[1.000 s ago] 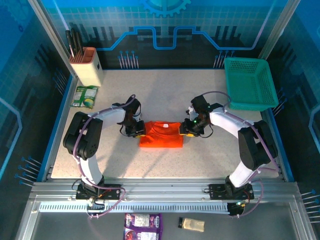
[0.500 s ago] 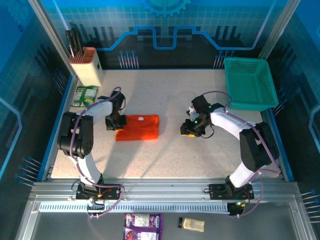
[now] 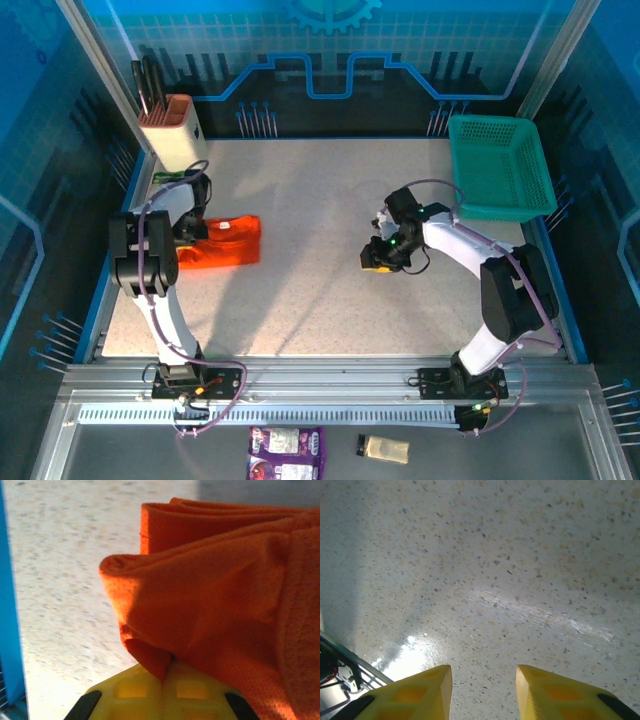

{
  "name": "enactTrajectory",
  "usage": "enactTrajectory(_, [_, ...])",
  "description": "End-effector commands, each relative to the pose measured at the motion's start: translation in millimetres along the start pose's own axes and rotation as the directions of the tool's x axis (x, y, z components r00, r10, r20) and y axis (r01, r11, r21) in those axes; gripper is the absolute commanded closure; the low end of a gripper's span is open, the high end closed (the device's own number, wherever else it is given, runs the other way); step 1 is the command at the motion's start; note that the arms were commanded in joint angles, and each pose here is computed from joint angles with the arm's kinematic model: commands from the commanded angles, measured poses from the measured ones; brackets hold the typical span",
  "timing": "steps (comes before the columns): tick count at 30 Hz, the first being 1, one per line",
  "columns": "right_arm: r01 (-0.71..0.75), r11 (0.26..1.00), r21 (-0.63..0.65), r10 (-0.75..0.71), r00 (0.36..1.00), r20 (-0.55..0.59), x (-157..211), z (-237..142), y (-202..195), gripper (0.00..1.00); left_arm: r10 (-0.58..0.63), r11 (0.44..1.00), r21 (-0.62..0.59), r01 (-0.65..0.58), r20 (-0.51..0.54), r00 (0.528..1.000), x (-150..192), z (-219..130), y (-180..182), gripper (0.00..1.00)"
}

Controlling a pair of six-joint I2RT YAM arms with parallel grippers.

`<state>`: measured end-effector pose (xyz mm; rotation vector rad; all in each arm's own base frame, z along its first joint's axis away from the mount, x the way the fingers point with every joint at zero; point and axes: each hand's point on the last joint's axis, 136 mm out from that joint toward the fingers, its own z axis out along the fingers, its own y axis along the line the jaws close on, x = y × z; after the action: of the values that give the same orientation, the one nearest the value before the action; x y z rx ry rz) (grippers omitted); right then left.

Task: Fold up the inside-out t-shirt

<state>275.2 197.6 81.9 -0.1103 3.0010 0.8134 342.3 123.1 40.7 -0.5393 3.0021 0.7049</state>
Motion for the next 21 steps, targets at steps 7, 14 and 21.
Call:
enactTrajectory(7, [0.047,0.996,-0.075,-0.047,0.999,-0.007,-3,-11,16,0.61,0.086,0.973,-0.205,-0.109,-0.117,0.989,-12,35,60,0.96])
enactTrajectory(14, [0.045,0.996,-0.075,-0.045,0.999,-0.011,0,-12,14,0.61,0.051,0.967,-0.246,-0.071,-0.084,0.995,-33,42,76,0.95])
enactTrajectory(21, [0.027,0.999,-0.047,-0.026,1.000,0.013,2,-19,3,0.61,0.068,0.936,-0.345,-0.066,-0.006,0.998,-70,40,101,0.92])
